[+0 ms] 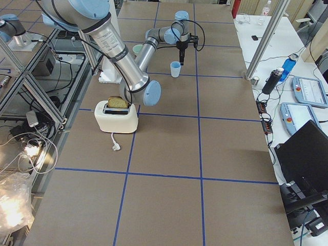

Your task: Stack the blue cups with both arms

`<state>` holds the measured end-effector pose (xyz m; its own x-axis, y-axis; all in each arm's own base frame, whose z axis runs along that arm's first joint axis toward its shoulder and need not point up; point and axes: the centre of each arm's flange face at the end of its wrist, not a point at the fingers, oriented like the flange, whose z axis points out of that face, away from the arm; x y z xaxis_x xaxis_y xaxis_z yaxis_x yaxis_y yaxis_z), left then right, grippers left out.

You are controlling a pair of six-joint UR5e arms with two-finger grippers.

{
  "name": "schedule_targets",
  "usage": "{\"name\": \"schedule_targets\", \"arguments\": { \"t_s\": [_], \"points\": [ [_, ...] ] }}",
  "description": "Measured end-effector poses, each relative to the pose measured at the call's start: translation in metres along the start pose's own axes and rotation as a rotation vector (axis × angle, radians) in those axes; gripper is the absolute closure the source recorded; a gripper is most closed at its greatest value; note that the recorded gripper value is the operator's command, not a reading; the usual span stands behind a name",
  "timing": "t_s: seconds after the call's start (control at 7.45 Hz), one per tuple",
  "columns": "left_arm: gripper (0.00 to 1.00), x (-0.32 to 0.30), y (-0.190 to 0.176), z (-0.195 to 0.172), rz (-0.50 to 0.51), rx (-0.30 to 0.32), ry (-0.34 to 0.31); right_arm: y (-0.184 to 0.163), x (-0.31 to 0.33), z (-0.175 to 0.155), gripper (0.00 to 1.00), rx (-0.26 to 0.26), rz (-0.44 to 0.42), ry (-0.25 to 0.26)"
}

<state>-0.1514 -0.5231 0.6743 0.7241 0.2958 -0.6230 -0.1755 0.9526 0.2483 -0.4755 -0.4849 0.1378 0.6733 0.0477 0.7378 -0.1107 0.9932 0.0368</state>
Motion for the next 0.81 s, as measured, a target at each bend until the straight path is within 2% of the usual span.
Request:
{"name": "schedule_targets", "arguments": {
  "t_s": [0.4,0.81],
  "points": [
    [0.02,0.021,0.018,-0.002,-0.159,0.051,0.083,-0.105,0.114,-0.055,0.00,0.004,-0.070,-0.013],
    [0.02,0.050,0.024,-0.012,-0.177,0.068,0.088,-0.193,0.295,-0.088,0.00,-0.002,-0.171,0.036]
  ]
}}
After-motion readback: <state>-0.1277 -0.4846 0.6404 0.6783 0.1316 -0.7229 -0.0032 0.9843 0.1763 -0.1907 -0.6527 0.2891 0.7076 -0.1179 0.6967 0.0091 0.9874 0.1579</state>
